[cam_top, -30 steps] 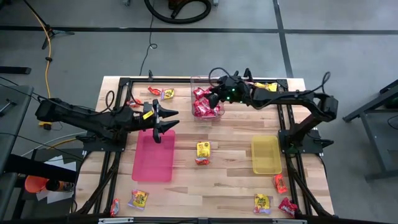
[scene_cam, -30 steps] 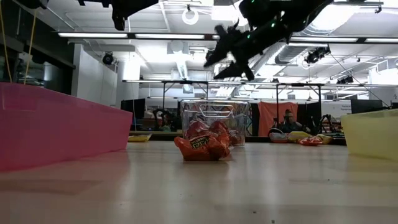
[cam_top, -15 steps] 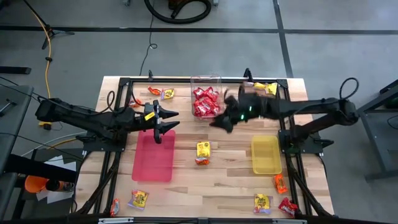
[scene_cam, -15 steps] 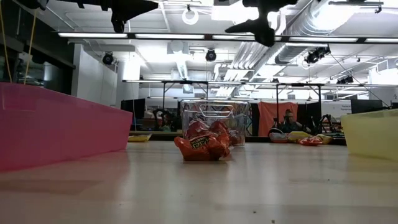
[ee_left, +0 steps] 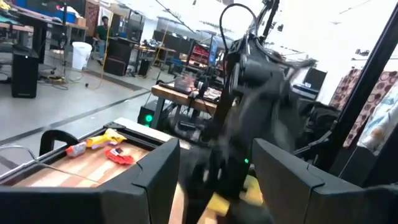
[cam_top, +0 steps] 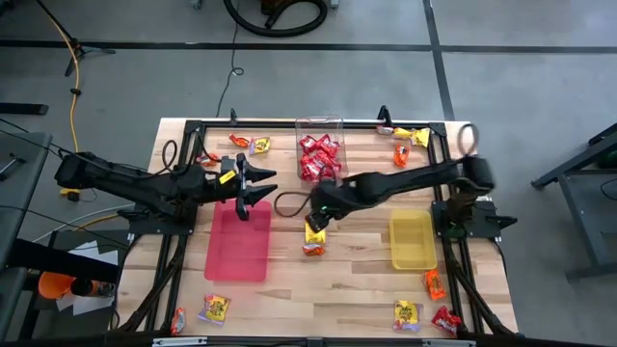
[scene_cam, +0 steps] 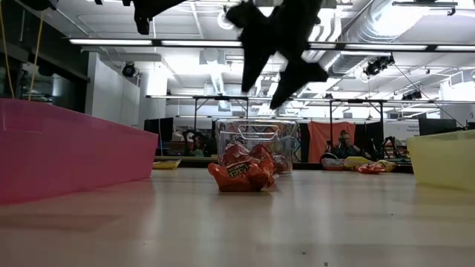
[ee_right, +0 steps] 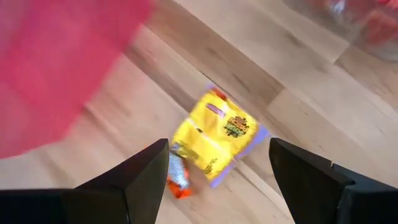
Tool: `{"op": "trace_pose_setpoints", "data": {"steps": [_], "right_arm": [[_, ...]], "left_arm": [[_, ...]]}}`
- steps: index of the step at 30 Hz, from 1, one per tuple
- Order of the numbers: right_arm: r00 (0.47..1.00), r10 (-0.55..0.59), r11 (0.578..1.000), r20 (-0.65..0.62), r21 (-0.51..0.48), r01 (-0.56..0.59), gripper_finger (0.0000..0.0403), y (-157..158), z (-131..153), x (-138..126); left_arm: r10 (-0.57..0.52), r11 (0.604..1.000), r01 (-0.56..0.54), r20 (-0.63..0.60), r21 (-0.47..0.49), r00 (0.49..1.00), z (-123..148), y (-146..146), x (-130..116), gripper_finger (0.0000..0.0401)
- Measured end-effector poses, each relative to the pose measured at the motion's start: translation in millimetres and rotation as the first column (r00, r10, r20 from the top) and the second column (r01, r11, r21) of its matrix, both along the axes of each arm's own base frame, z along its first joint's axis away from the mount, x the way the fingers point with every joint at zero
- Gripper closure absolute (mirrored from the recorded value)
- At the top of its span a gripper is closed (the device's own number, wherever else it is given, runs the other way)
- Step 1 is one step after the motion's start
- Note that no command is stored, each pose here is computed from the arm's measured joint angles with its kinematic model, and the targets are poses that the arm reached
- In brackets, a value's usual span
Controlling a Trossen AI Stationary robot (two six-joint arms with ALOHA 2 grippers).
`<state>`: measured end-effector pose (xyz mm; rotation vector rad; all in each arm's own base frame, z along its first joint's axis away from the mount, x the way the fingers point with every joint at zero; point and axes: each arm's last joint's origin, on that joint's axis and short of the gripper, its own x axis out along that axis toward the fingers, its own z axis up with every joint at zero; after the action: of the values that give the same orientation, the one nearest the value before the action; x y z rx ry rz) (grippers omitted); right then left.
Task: Sort candy
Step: Put the yellow candy into the pink bin
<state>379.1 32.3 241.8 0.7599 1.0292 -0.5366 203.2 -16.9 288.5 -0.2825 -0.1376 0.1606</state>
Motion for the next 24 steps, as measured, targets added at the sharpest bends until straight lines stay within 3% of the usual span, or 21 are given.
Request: {"op": "trace_pose_setpoints", "data": {"steps": [8,18,21,24], "right_arm": [[0.99,0.032,0.998,-0.139,0.054,-0.025,0.013,16.0,-53.0,31.1],[0.97,-0.015,0.999,-0.242,-0.051,0.002,0.0136,19.7,-101.6,39.2],[0.962,0.03,0.994,-0.272,-0.092,-0.057,0.0173,22.0,-104.0,37.2],[0.94,0.08,0.98,-0.332,-0.145,-0.135,0.0267,23.9,-96.3,27.6]], "left_arm": [[0.0,1.0,0.0,-0.001,0.0,1.0,-0.1,0.0,0.0,0.0213],[0.001,1.0,-0.001,-0.002,0.0,1.0,-0.1,0.0,0.0,0.0213],[0.001,1.0,-0.001,-0.002,0.0,1.0,-0.1,0.1,0.0,0.0213],[0.001,1.0,-0.001,-0.001,0.0,1.0,-0.1,0.0,0.0,0.0213]]}}
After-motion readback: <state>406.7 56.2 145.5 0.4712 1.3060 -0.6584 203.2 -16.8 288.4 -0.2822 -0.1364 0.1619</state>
